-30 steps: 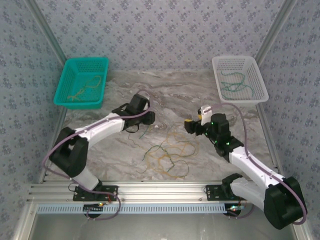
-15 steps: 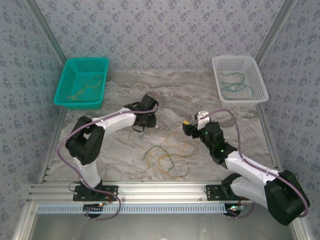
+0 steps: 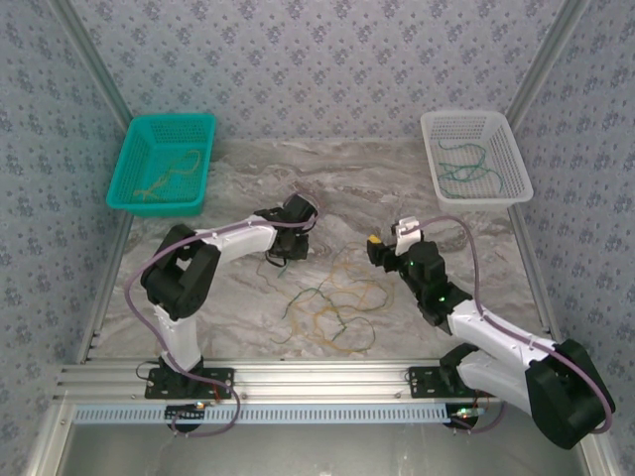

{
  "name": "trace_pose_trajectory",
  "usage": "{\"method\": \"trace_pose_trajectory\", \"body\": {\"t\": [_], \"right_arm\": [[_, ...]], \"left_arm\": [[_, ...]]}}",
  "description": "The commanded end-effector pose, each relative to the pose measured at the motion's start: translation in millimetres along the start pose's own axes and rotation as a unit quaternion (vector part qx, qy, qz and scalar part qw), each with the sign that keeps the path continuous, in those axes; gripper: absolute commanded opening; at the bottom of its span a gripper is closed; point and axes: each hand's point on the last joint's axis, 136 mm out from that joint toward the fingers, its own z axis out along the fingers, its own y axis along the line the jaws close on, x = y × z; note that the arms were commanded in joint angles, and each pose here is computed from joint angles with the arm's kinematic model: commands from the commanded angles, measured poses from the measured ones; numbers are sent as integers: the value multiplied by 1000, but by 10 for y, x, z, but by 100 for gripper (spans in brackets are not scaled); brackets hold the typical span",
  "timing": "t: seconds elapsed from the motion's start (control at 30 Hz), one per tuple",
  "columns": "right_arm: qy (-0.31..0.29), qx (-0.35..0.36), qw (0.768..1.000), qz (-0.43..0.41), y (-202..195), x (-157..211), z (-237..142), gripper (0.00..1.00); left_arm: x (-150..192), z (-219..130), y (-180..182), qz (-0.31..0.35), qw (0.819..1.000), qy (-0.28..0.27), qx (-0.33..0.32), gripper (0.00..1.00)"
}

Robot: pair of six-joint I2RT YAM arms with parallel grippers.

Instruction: Untangle the cables

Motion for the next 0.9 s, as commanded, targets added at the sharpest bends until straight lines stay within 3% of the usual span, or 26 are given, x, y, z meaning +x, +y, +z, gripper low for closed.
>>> {"method": "trace_pose_trajectory", "body": {"t": [0.0, 0.17, 0.33, 0.37, 0.87], "right_arm": [[-12, 16, 1000, 18, -78, -47, -34, 78], [-13, 17, 1000, 22, -98, -45, -37, 78], [-12, 23, 999, 26, -133, -46, -35, 78], [-12, 24, 999, 27, -139, -40, -34, 78], [-14, 30, 999, 35, -198, -38, -35, 78]], "left_arm": [[6, 31, 44, 9, 1000, 3, -20, 16], [42, 74, 40, 7, 1000, 2, -15, 19], [2, -9, 53, 11, 1000, -8, -16, 0], [-19, -56, 55, 11, 1000, -13, -15, 0], [-558, -1285, -24, -14, 985, -148, 85, 0]]}}
